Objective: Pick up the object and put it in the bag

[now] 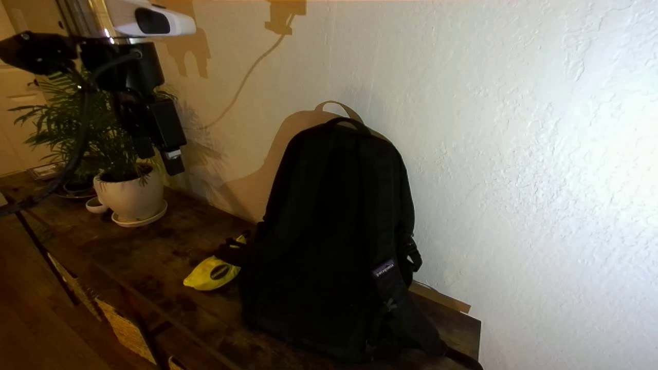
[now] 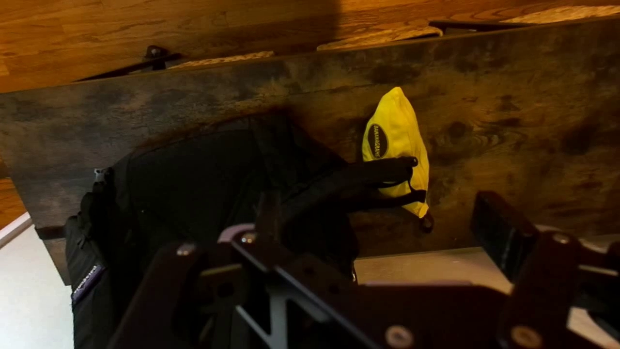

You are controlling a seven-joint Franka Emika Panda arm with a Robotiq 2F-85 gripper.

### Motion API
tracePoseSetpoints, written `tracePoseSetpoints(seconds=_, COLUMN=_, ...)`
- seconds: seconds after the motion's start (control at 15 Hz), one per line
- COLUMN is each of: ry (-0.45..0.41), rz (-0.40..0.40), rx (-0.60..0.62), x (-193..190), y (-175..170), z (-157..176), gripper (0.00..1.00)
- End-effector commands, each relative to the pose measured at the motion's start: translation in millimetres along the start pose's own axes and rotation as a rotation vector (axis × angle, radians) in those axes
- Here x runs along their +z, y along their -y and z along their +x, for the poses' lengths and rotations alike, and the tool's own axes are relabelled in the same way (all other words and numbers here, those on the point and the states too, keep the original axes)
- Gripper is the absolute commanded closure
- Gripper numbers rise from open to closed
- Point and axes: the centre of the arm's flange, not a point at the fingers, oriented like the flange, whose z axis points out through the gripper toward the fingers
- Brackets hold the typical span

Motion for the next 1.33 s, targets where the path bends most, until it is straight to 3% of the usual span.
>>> tracePoseSetpoints(seconds=0.0, ry=-0.015, rz=0.034, rx=0.011, x=18, y=-1, z=5, gripper=0.0)
tracePoseSetpoints(seconds=0.8, ry=-0.04, rz=0.073, rx=0.015, x=114, y=13, z=43, gripper=0.0)
tracePoseSetpoints(seconds=1.27, ry=-0.012, rz=0.062, rx=0.016, x=128, y=18, z=47, gripper=0.0)
